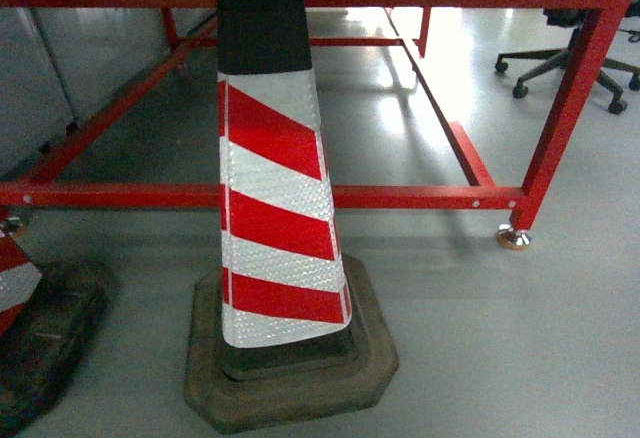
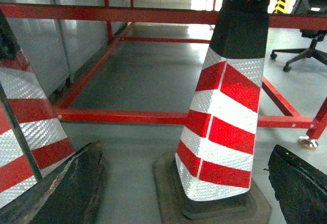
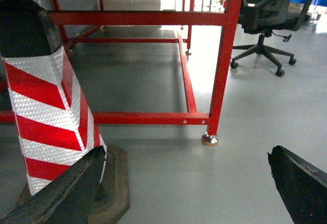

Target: Pick blue part to blue bin on bottom shelf

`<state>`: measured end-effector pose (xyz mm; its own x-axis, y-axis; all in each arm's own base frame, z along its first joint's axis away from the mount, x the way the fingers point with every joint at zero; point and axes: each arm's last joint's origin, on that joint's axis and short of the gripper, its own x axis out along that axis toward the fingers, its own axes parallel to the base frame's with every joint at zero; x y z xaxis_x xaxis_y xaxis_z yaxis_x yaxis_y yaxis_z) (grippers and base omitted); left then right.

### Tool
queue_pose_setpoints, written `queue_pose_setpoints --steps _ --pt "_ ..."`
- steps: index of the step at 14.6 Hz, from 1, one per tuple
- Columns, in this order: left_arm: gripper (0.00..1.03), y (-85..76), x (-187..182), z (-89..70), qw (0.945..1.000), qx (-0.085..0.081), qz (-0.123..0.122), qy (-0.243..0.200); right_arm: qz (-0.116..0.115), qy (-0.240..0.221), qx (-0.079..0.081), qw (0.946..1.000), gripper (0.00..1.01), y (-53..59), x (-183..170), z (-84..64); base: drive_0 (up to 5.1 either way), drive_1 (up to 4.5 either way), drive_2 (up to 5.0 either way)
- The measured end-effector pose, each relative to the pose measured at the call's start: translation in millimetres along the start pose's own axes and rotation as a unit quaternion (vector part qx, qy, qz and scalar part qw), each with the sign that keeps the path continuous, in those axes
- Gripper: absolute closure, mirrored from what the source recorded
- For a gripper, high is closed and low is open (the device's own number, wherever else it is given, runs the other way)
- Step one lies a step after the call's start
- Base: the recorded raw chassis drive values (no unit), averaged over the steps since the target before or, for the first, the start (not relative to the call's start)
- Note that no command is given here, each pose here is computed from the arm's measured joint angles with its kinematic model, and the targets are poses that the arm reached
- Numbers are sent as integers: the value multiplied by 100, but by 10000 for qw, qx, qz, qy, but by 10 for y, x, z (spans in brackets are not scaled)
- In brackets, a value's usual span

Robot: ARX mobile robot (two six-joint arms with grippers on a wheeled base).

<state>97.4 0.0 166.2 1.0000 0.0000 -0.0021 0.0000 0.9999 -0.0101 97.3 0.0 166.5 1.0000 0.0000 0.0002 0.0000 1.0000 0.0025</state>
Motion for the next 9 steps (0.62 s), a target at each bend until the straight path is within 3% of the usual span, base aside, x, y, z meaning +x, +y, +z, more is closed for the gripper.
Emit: queue_pose_setpoints --steps 9 --pt "5 0 0 2 10000 40 -4 -11 -6 -10 6 10000 3 0 0 2 0 0 0"
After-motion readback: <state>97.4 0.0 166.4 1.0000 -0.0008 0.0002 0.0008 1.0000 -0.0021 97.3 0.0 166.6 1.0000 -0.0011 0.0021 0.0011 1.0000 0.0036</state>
